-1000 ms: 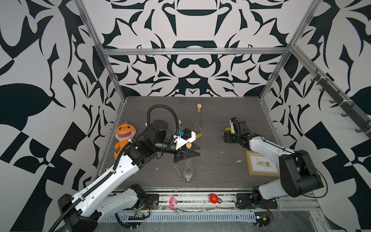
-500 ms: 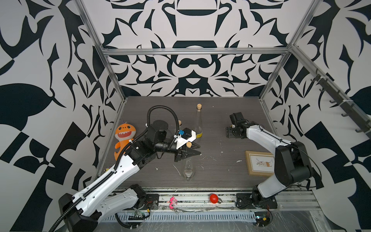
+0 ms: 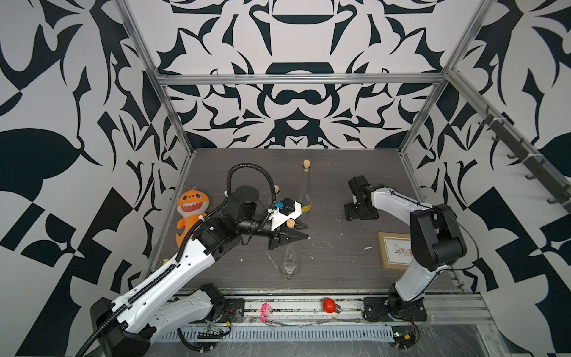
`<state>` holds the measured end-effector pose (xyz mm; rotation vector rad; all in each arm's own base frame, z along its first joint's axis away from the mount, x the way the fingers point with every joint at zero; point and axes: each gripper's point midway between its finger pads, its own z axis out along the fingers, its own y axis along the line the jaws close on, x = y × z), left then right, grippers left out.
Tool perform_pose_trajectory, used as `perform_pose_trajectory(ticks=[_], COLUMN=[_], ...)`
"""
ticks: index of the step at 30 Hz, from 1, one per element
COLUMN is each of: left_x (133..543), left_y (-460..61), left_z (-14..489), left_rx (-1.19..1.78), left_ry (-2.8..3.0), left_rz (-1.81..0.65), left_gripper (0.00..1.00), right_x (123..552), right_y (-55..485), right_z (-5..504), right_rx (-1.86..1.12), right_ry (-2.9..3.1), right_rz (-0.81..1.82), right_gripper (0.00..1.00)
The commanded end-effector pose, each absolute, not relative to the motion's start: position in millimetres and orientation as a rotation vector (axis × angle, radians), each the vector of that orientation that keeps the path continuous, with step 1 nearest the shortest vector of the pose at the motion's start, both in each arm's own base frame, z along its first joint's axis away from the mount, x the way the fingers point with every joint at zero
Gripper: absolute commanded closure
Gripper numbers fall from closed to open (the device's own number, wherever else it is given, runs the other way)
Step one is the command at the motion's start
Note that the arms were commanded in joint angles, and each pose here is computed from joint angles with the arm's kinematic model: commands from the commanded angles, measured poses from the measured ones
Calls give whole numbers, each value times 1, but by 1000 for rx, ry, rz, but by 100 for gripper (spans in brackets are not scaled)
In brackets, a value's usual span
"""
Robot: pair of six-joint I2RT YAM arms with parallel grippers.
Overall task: Remove the label from the bottle
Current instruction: Place the label at the center of the board.
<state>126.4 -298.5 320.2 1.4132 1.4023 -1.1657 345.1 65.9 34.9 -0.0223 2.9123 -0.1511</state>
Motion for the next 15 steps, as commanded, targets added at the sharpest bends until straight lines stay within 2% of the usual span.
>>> perform_pose_trajectory(ticks=[1, 15], left_x=[118, 119], left_y=[-296, -296], left_z=[341, 339], left_rx=[1407, 1404], left_ry=[1299, 1308], left_rz=[-1177, -1173], left_gripper=[100, 100], right_x=[357, 363], right_y=[76, 87], right_z=[38, 25], right_rx=[-67, -111], right_ry=[2928, 2967], right_rz=[-95, -37], right_gripper=[18, 17])
